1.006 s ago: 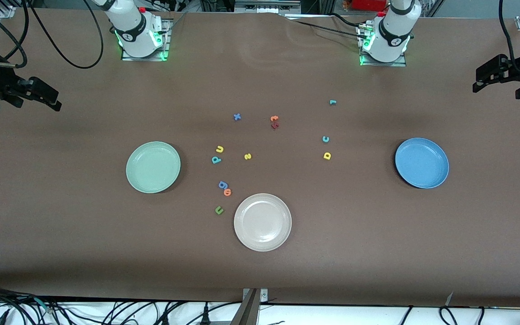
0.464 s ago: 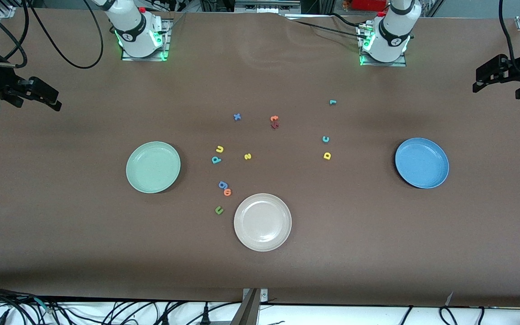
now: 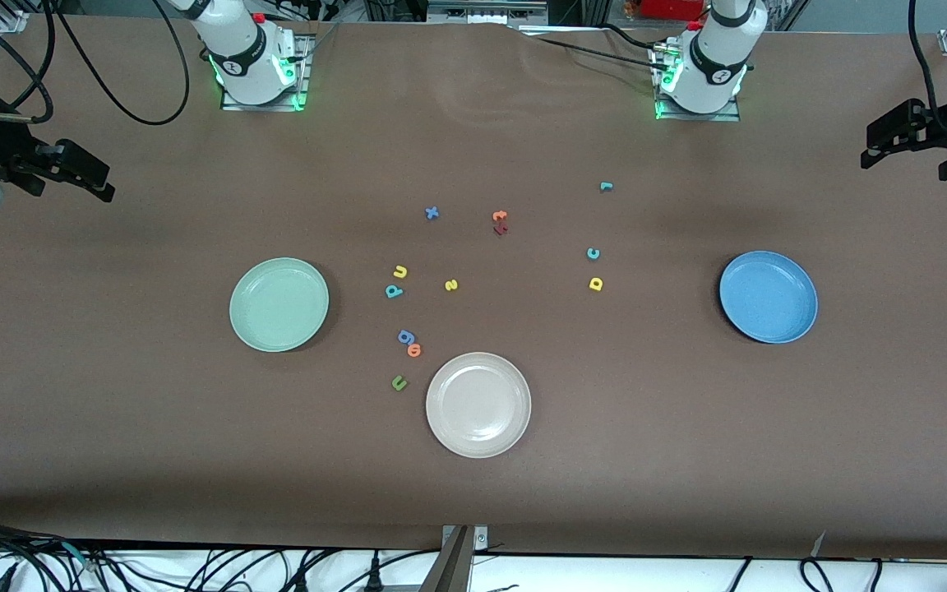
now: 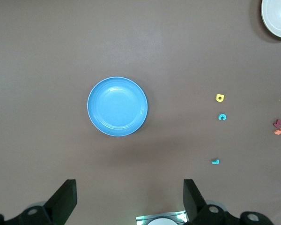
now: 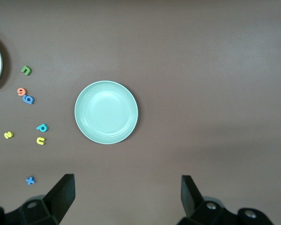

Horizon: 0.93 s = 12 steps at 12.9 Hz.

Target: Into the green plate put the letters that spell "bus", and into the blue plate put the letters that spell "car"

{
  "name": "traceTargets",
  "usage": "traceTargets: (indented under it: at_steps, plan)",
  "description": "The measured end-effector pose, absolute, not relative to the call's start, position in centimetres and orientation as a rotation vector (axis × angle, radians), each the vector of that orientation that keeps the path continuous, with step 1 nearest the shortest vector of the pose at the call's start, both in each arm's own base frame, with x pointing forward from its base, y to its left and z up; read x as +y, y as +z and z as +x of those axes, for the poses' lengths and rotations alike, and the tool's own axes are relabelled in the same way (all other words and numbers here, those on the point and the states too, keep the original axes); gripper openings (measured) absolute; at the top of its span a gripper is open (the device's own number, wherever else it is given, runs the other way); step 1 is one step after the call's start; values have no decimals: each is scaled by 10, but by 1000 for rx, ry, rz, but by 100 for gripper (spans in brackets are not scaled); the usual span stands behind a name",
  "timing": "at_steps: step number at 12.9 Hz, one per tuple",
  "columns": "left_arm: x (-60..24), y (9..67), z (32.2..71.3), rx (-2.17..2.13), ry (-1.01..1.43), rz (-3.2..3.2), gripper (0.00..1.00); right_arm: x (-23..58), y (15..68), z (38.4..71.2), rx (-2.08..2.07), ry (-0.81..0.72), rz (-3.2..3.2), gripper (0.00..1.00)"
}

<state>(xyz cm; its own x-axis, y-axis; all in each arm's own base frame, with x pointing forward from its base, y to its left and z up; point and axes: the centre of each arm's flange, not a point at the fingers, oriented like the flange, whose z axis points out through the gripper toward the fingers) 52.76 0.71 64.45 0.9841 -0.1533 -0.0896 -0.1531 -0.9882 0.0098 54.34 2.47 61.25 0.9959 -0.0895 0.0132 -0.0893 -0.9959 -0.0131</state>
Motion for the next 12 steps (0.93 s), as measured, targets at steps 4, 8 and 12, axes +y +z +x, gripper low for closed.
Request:
traceTargets:
  at_steps: [4, 8, 12]
  plan:
    - [7, 645, 528, -241, -141, 3126, 100, 55, 595, 537, 53, 129, -3135, 100]
    - [7, 645, 528, -242, -140, 3126, 100, 139, 525, 553, -109, 296, -3151, 100]
    - [7, 646, 528, -242, -137, 3127, 100, 249, 442, 568, 116, 205, -3176, 100]
